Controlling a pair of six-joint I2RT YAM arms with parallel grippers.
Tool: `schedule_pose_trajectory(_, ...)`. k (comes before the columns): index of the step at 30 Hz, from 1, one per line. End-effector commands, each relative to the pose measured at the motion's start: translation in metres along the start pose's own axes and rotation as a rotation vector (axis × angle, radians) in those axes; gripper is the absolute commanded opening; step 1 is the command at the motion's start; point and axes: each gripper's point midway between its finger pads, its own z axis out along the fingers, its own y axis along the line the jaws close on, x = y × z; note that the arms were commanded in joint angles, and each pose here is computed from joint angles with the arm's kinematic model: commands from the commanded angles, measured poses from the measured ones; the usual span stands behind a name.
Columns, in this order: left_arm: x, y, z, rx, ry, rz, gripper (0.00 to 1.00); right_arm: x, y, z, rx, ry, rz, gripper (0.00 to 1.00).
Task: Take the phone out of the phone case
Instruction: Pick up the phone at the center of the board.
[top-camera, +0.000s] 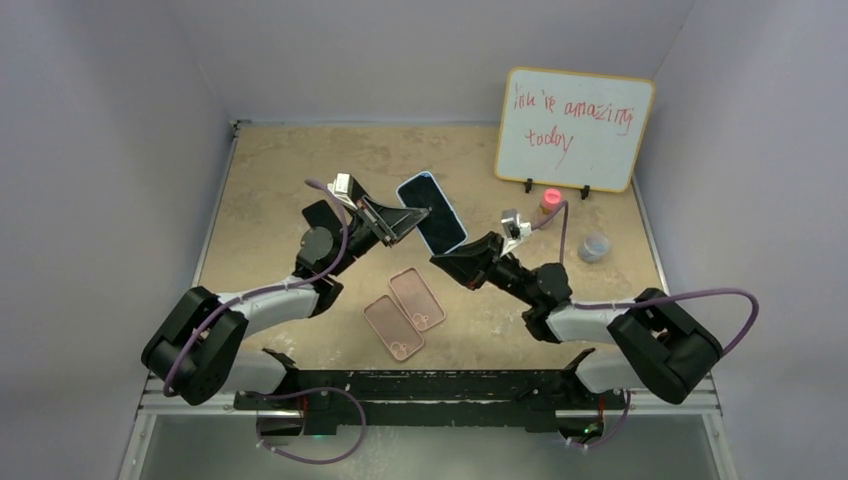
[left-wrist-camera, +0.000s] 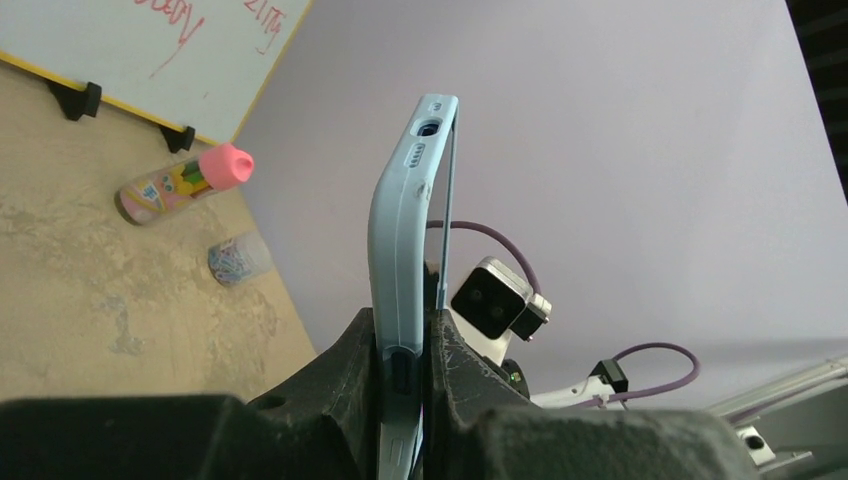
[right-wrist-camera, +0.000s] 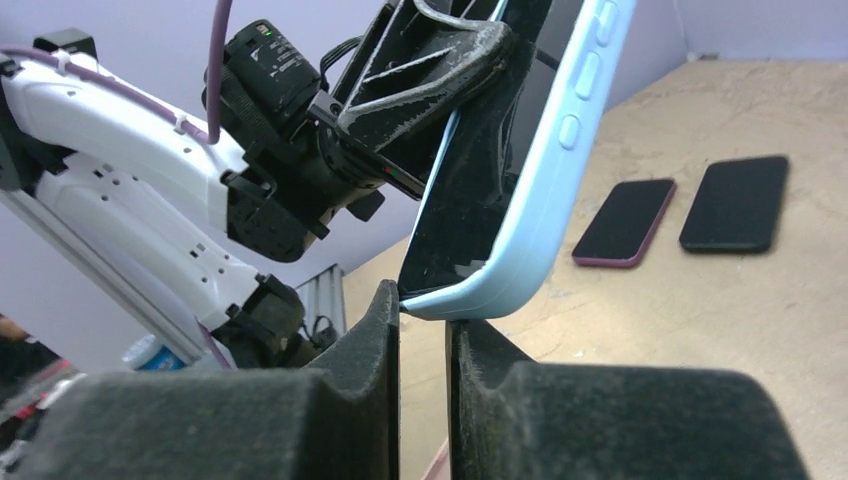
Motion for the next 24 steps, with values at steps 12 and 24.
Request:
schedule_pose_trajectory(12,0.042,-0.054,-0.012,0.192,0.332,-0.025,0.0,-0.026,-0.034,-0.002,0.151,0.028,-0.493,0.02)
schedule_pose_trajectory(24,0.017,-0.036,-0.015,0.085,0.415,0.251,0.0,0.009,-0.021,-0.013,0.086,0.256,-0.379,0.34)
